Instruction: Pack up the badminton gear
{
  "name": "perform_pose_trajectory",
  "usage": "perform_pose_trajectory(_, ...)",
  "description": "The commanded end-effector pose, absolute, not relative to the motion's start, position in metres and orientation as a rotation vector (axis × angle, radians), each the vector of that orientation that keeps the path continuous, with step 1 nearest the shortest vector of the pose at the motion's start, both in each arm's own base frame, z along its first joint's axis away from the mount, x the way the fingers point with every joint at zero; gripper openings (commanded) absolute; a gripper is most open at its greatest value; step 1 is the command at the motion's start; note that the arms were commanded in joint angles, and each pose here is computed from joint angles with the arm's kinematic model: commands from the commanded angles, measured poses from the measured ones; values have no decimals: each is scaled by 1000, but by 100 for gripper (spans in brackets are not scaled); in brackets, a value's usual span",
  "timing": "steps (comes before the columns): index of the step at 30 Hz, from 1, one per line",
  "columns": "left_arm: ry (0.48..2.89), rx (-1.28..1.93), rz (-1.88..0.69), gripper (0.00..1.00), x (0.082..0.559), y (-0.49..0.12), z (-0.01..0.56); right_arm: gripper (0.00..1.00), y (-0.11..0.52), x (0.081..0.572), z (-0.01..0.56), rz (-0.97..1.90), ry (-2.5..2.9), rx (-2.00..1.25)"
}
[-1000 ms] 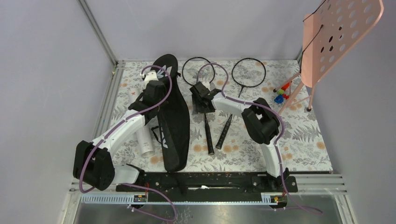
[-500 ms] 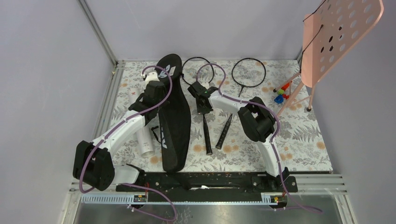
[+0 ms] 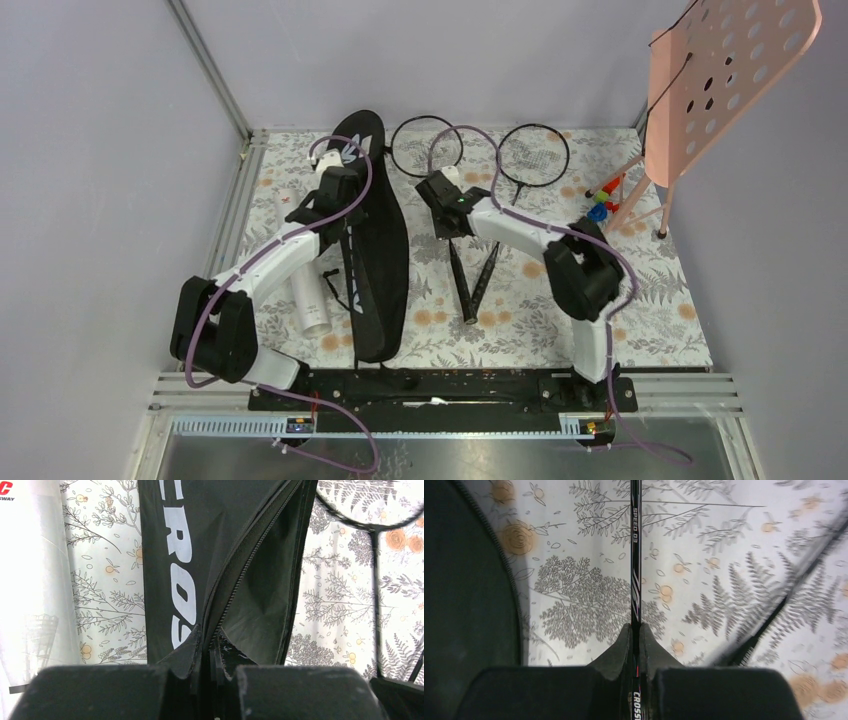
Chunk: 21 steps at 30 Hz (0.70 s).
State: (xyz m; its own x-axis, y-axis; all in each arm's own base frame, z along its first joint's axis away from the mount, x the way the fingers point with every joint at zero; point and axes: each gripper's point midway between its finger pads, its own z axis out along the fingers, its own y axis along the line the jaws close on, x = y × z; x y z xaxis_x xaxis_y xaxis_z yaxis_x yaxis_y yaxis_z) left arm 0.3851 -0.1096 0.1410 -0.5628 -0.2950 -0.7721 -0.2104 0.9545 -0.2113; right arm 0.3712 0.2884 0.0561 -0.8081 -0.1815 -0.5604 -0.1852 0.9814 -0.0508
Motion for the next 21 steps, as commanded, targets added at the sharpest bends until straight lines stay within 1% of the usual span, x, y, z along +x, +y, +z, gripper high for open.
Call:
perform_pose_trajectory(1,2120,-422,-177,0,403,-111,169,0,271,379,127,60,2317,-166)
perform_pose_trajectory(5,2134,-440,-192,0,410,-113,166,0,251,355,130,95,2297,-160)
perform_pose_trajectory(11,2164,-438,-208,0,436,-124,165,0,235,298,114,233,2279,-236)
perform_pose_trajectory(15,2188,-428,-213,0,456,-133,161,0,226,261,97,248,2277,-337)
perform_pose_trajectory(18,2197,-426,-230,0,469,-140,159,0,227,240,90,292,2268,-407)
perform_pose_trajectory(21,2214,-409,-264,0,475,-149,157,0,227,224,79,274,2259,-510)
